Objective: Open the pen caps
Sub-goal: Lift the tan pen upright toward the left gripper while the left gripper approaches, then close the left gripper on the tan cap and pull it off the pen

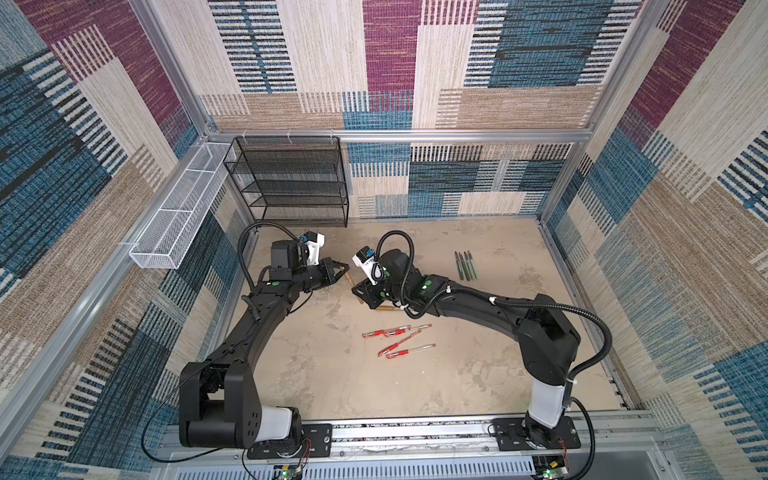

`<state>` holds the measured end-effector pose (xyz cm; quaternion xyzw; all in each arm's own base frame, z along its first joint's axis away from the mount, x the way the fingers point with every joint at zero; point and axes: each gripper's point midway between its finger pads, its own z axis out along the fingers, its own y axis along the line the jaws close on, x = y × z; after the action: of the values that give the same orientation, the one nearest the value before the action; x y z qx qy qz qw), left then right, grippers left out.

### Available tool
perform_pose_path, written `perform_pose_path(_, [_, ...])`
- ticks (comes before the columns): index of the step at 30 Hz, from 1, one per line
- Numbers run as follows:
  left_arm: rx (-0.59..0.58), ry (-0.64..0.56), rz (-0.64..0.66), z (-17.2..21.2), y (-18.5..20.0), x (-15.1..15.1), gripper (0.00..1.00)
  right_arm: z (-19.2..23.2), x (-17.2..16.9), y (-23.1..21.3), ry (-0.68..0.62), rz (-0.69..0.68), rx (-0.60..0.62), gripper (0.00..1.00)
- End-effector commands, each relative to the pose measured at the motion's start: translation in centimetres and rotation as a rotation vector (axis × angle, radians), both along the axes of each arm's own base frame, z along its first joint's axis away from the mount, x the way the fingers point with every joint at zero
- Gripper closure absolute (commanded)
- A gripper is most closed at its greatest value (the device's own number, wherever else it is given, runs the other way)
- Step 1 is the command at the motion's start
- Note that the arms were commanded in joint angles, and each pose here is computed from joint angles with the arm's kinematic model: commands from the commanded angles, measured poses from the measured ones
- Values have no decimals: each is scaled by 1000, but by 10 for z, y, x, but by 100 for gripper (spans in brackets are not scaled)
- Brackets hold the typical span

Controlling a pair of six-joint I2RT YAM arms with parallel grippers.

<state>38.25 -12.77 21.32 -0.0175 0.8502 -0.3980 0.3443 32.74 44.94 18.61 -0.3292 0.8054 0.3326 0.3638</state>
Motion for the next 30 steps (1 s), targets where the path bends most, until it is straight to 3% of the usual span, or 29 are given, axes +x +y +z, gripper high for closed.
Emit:
perform_pose_path(1, [19,-36,-1,5,1,3,100,8,4,7,-18,8,22,65])
perform_pose_path(9, [25,-40,-1,6,2,2,100,-2,11,16,-11,16,-11,64])
perform_pose_path(18, [29,-43,-2,6,2,3,100,-17,7,14,20,23,-35,100])
perform_pose_path(30, [46,-71,8,22,13,9,100,-48,-18,-13,96,6,-62,100])
